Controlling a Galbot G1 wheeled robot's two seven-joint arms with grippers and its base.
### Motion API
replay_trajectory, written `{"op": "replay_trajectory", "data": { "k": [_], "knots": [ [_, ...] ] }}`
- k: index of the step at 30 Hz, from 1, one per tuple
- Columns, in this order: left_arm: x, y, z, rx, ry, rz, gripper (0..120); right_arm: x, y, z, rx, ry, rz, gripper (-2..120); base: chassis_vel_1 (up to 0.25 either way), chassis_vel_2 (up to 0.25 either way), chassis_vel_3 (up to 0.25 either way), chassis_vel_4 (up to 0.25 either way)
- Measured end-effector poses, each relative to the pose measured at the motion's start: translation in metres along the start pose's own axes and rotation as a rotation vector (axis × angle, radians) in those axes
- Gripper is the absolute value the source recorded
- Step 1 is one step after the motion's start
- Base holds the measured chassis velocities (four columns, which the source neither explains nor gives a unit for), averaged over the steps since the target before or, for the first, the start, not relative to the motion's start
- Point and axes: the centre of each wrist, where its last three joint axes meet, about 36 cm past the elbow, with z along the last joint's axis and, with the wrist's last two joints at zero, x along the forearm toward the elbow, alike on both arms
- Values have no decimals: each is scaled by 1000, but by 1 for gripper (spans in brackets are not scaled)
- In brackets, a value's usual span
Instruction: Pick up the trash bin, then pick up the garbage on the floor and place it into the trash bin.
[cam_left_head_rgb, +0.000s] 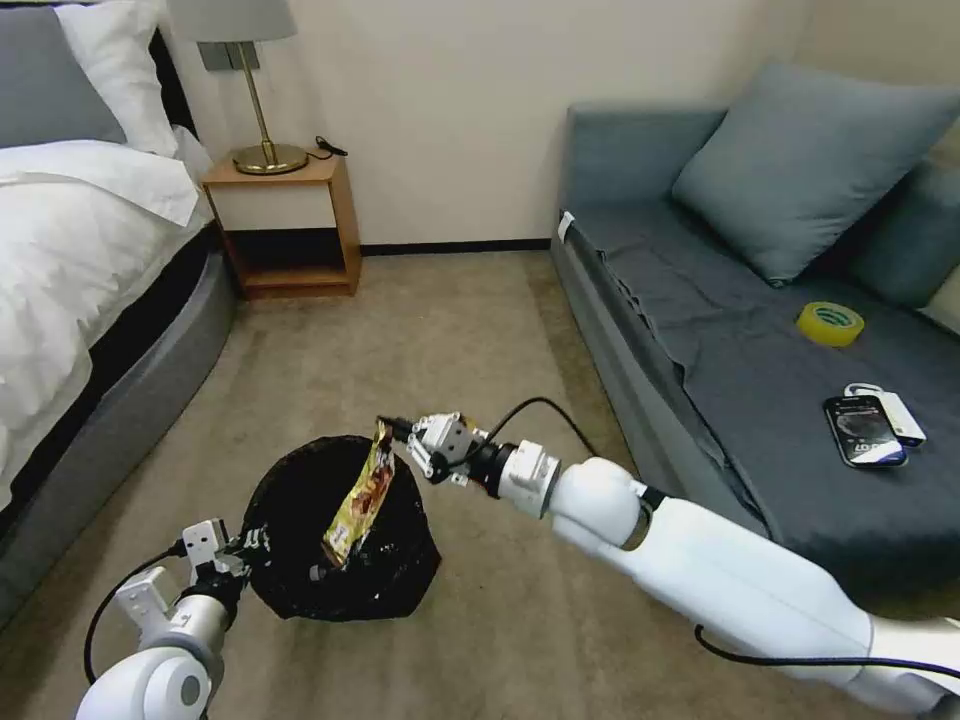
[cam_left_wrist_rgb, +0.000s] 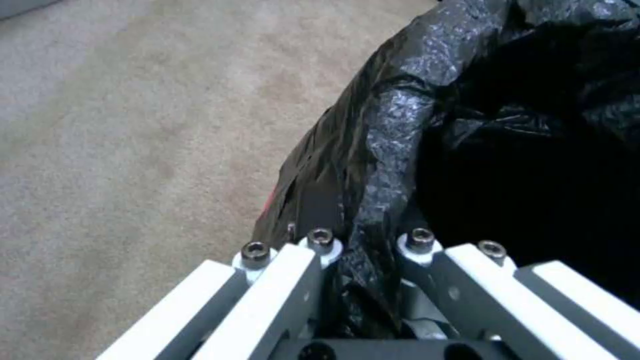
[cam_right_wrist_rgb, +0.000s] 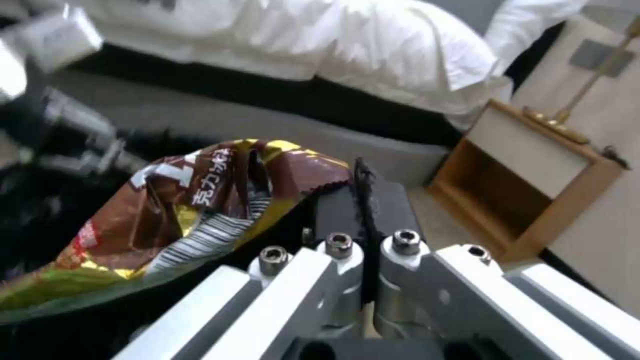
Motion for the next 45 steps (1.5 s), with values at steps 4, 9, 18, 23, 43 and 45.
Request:
{"op": "replay_trajectory", "data": {
  "k": [4, 9, 18, 23, 43, 45],
  "knots": [
    [2, -3, -1, 3, -3, 2, 4, -8, 16, 22, 15, 28, -22, 0, 0, 0, 0, 0],
    [2, -5, -1, 9, -4, 0, 4, -10, 25, 35, 23, 53, -34, 7, 0, 0, 0, 0],
    [2, -5, -1, 16, -5, 1, 4, -5, 26, 48, 42, 79, -29, 36, 0, 0, 0, 0],
    [2, -5, -2, 19, -7, 2, 4, -6, 21, 45, 63, 78, -18, 57, 0, 0, 0, 0],
    [2, 8, -3, 51, -6, 1, 4, -35, -12, 22, 46, 66, 184, 100, 0, 0, 0, 0],
    [2, 9, -4, 53, -7, 0, 4, -30, -20, 19, 45, 68, 210, 100, 0, 0, 0, 0]
  ]
}}
